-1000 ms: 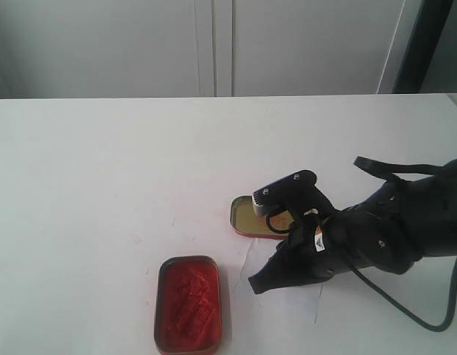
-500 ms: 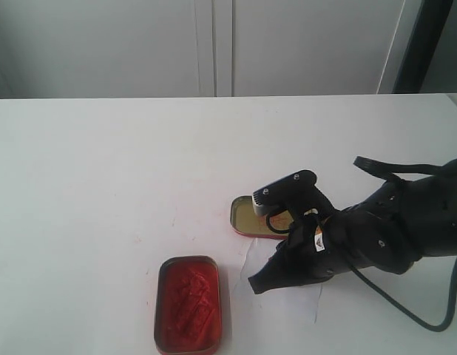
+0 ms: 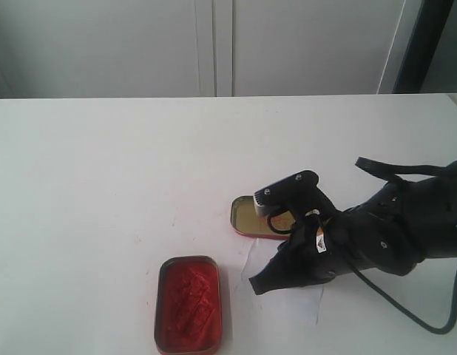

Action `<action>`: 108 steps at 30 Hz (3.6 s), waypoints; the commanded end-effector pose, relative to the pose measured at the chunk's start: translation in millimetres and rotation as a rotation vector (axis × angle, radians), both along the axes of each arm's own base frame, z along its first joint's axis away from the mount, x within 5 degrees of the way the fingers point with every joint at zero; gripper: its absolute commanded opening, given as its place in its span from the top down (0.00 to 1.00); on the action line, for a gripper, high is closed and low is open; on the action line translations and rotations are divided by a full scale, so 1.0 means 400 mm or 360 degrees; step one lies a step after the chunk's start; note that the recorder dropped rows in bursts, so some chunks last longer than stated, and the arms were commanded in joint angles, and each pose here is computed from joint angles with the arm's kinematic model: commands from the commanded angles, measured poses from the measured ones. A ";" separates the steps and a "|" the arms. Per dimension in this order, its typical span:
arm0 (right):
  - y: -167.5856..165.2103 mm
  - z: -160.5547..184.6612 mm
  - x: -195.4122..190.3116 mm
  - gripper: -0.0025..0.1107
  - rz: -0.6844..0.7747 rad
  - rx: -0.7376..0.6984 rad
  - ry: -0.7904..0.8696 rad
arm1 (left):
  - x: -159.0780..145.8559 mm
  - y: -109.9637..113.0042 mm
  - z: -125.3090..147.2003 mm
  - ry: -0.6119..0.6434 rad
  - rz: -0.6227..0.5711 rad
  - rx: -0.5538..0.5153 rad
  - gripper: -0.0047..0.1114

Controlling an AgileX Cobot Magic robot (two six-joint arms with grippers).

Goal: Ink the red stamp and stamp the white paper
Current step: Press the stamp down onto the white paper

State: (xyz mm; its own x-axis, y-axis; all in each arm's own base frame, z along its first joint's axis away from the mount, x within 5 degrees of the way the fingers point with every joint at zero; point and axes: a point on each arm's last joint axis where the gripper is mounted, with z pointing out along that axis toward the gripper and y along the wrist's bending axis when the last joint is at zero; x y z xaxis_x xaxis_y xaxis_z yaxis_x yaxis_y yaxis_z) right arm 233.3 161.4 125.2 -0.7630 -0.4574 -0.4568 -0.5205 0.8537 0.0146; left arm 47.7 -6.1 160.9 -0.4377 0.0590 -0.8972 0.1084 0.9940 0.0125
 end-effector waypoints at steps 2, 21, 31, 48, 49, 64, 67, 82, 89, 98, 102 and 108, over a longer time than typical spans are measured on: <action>-0.076 -0.058 -0.094 0.98 -0.0071 -0.0389 0.0507 | -0.002 0.000 -0.011 0.0036 0.0002 -0.0002 0.96; -0.055 0.017 -0.069 0.98 -0.0137 -0.0110 0.0208 | -0.002 0.000 -0.011 0.0036 0.0002 -0.0002 0.96; -0.044 0.049 -0.057 0.98 -0.0139 0.0022 0.0060 | -0.002 0.000 -0.011 0.0036 0.0002 -0.0002 0.96; -0.036 0.105 -0.048 0.98 -0.0151 0.0197 -0.0127 | -0.002 0.000 -0.011 0.0036 0.0002 -0.0002 0.96; -0.036 0.106 -0.049 0.98 -0.0151 0.0199 -0.0130 | -0.002 0.000 -0.011 0.0036 0.0002 -0.0002 0.96; -0.038 0.120 -0.050 0.98 -0.0140 0.0218 -0.0166 | -0.002 0.000 -0.011 0.0036 0.0002 -0.0002 0.96; -0.036 0.101 -0.050 0.98 -0.0114 0.0209 -0.0170 | -0.002 0.000 -0.011 0.0036 0.0002 -0.0002 0.96; -0.034 0.084 -0.046 0.98 -0.0064 0.0152 -0.0147 | -0.002 0.000 -0.011 0.0036 0.0002 -0.0002 0.96; -0.037 0.080 -0.047 0.98 -0.0077 0.0083 -0.0065 | -0.002 0.000 -0.011 0.0036 0.0002 -0.0002 0.96; -0.031 0.108 -0.038 0.98 -0.0077 0.0110 -0.0107 | -0.002 0.000 -0.011 0.0036 0.0002 -0.0002 0.96; -0.026 0.095 -0.034 0.98 -0.0063 0.0145 -0.0149 | -0.002 0.000 -0.011 0.0036 0.0002 -0.0002 0.96; -0.024 0.116 -0.030 0.98 -0.0114 0.0106 -0.0055 | -0.002 0.000 -0.011 0.0036 0.0002 -0.0002 0.96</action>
State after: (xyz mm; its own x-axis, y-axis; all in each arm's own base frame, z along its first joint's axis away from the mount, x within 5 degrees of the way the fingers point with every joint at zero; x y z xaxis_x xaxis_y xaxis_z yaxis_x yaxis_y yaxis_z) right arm 219.2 151.4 164.4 -0.7640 -0.3718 -0.5274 -0.4677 0.8821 0.0556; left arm 47.7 -6.1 160.9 -0.4377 0.0590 -0.8972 0.1084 0.9940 0.0125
